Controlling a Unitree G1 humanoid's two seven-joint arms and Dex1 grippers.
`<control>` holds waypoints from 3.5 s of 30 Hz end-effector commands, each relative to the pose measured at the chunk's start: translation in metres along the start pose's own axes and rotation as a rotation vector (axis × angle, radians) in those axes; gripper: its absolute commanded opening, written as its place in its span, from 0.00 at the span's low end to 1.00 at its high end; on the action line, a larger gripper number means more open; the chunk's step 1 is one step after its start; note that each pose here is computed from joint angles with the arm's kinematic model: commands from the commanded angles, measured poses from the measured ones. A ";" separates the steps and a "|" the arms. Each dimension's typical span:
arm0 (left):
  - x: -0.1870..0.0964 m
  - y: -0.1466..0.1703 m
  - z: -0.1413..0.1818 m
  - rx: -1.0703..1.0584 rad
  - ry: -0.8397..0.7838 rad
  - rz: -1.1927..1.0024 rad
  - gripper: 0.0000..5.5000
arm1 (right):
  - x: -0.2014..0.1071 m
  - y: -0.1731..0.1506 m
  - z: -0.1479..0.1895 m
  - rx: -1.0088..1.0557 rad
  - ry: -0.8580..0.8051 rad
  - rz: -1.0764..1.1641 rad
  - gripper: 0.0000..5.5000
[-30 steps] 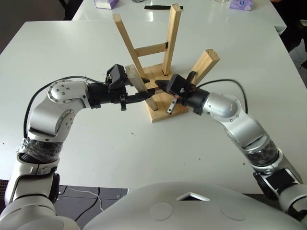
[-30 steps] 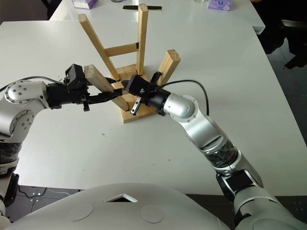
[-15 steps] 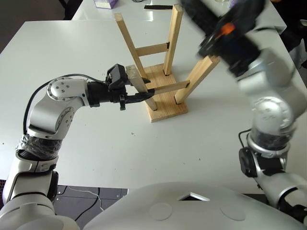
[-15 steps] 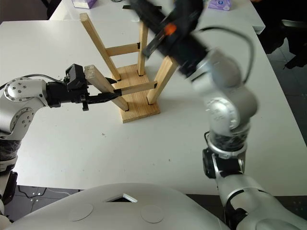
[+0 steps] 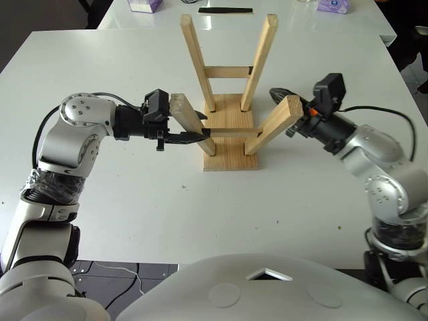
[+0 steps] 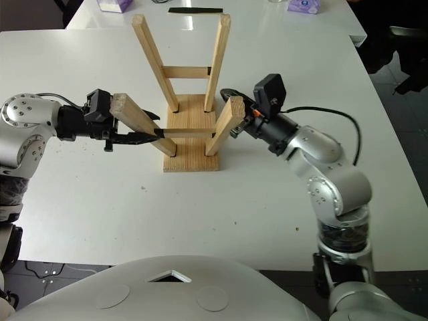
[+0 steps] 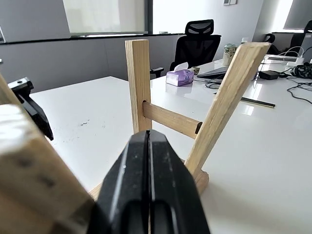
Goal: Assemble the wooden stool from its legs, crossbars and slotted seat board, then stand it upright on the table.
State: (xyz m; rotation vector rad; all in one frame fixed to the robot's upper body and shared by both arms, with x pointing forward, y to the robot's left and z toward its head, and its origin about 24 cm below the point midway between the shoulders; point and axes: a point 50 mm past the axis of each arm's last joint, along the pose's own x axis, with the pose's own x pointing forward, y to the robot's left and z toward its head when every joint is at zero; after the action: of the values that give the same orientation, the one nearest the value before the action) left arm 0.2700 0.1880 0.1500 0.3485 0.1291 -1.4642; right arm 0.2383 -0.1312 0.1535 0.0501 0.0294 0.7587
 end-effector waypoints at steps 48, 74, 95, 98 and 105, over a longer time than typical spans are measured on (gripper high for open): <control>0.024 -0.110 -0.009 -0.344 -0.136 1.449 0.00 | -0.029 0.036 -0.028 -0.298 0.024 -0.555 0.00; 0.094 -0.110 0.027 -0.223 -0.195 0.902 0.00 | 0.004 0.118 -0.019 -0.276 0.014 0.053 0.00; -0.041 -0.017 0.104 -0.288 -0.690 1.032 0.00 | 0.014 -0.010 0.121 -0.108 -0.384 0.215 0.00; -0.024 -0.009 0.120 -0.306 -0.641 0.883 0.00 | 0.028 -0.015 0.114 -0.070 -0.317 0.241 0.00; 0.007 -0.014 0.108 -0.510 -0.550 0.711 0.00 | 0.033 -0.004 0.091 -0.036 -0.199 0.309 0.00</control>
State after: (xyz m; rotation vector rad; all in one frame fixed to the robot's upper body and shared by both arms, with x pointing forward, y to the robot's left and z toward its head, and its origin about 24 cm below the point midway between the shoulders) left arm 0.2455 0.1492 0.2539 -0.3821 -0.1205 -0.7311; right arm 0.2724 -0.1164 0.2444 0.1031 -0.2026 1.0336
